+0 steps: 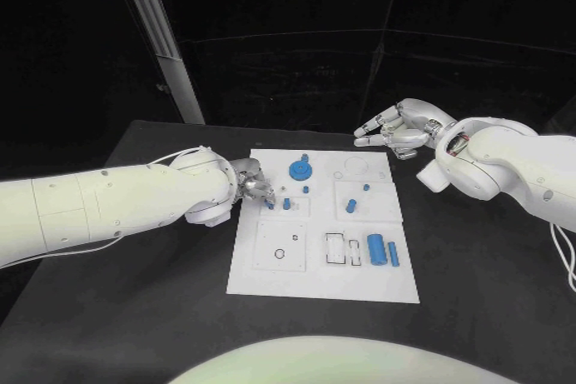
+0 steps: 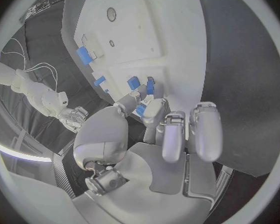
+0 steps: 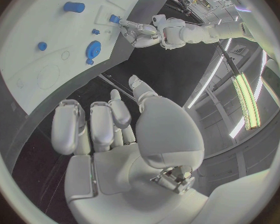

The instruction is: Assemble the parts on the task board

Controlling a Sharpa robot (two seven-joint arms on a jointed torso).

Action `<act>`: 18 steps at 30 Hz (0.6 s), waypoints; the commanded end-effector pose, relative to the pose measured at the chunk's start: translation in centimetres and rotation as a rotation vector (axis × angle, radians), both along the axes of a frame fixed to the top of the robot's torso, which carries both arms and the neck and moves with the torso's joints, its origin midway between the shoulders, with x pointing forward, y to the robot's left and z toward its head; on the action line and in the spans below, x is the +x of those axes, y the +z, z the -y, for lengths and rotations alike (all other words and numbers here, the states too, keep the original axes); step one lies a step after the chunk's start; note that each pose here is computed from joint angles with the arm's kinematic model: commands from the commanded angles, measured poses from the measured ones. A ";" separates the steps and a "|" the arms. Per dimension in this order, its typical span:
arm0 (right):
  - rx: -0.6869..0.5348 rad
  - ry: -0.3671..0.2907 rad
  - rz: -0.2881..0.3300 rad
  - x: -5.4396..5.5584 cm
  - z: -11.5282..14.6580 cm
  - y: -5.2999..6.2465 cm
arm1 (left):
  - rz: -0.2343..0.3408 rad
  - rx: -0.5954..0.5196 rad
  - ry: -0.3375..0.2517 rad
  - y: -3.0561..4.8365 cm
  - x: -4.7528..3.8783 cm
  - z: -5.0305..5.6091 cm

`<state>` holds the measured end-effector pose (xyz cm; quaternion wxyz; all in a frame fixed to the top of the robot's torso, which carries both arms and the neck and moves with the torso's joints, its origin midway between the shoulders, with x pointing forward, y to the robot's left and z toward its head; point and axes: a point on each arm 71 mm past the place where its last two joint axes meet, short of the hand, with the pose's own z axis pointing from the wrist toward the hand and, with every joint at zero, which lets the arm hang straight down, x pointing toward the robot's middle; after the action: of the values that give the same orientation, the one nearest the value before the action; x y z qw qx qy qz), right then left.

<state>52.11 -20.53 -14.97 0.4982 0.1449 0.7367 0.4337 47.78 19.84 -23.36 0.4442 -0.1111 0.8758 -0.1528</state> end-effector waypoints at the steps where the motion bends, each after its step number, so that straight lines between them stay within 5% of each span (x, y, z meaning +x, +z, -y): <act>1: 0.004 0.008 0.000 0.0 -0.1 0.1 | -0.027 0.029 -0.011 -0.43 -0.33 0.0; 18: 0.004 0.009 -0.001 0.0 -0.1 0.1 | -0.029 0.023 -0.024 -0.38 -0.58 0.1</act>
<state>52.13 -20.50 -14.99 0.4980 0.1448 0.7369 0.4336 47.49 19.87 -23.41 0.4413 -0.1055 0.8782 -0.1511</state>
